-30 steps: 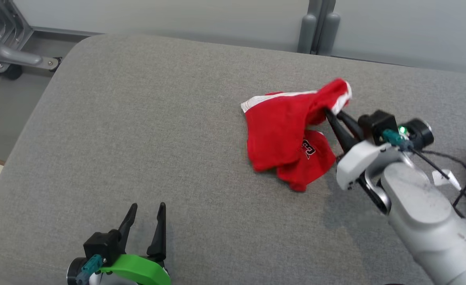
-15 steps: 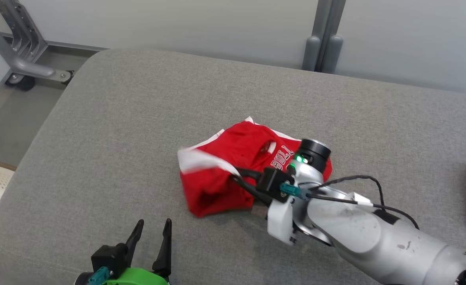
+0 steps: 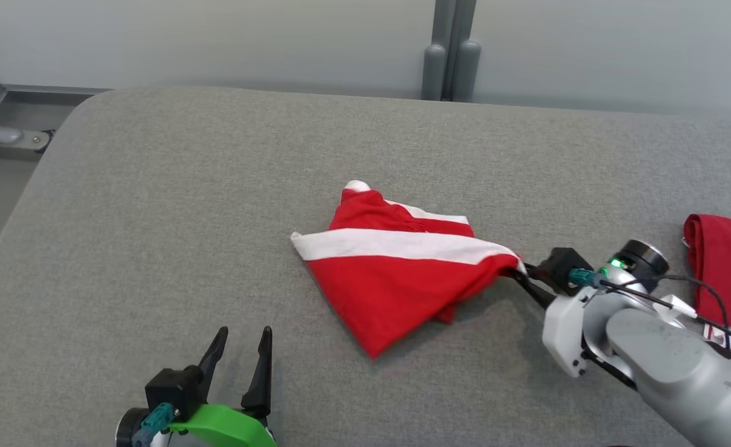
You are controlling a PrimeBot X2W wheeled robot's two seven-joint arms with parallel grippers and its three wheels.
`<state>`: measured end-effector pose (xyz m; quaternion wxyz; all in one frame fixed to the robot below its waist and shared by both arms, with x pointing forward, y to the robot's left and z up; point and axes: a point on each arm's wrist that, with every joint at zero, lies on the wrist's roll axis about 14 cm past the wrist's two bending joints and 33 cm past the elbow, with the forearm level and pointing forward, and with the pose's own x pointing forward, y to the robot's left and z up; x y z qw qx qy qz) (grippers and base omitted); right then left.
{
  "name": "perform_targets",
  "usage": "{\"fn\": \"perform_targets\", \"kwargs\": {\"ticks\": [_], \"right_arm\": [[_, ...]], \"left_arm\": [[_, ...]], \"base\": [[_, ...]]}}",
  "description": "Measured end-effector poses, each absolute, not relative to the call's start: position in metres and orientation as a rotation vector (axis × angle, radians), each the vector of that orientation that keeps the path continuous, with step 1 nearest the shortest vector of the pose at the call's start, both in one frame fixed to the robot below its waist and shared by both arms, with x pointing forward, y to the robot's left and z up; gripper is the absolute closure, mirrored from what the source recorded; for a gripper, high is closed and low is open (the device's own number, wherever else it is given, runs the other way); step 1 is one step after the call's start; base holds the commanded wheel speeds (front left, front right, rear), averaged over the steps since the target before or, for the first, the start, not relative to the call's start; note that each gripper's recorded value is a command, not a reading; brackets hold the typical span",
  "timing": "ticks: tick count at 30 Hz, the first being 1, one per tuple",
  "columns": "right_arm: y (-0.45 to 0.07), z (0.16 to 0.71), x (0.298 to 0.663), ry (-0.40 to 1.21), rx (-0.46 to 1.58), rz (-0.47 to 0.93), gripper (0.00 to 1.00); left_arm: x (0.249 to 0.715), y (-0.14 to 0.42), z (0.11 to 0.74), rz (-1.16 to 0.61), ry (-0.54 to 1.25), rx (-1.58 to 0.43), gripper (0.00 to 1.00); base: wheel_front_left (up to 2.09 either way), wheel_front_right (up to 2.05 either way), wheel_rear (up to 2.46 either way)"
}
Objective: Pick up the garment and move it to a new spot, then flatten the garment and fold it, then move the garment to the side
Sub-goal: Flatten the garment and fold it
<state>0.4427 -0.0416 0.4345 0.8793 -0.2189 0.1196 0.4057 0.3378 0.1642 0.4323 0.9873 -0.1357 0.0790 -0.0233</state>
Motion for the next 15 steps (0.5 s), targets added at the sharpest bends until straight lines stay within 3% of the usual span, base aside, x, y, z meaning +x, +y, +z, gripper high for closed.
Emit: {"fn": "perform_targets", "kwargs": {"ticks": [4, 5, 6, 15], "right_arm": [[-0.094, 0.425, 0.454, 0.305, -0.478, 0.710, 1.00], [-0.106, 0.426, 0.457, 0.313, -0.481, 0.674, 0.58], [-0.119, 0.425, 0.460, 0.324, -0.482, 0.636, 0.00], [-0.185, 0.453, 0.476, 0.279, -0.395, 0.384, 0.00]], "left_arm": [[0.345, 0.156, 0.431, -0.077, 0.165, -0.265, 0.00], [0.346, 0.154, 0.430, -0.082, 0.170, -0.261, 0.00], [0.347, 0.153, 0.429, -0.087, 0.173, -0.260, 0.00], [0.358, 0.138, 0.429, -0.138, 0.179, -0.254, 0.00]], "base": [[0.00, 0.00, 0.00], [0.00, 0.00, 0.00], [0.00, 0.00, 0.00], [0.00, 0.00, 0.00]]}}
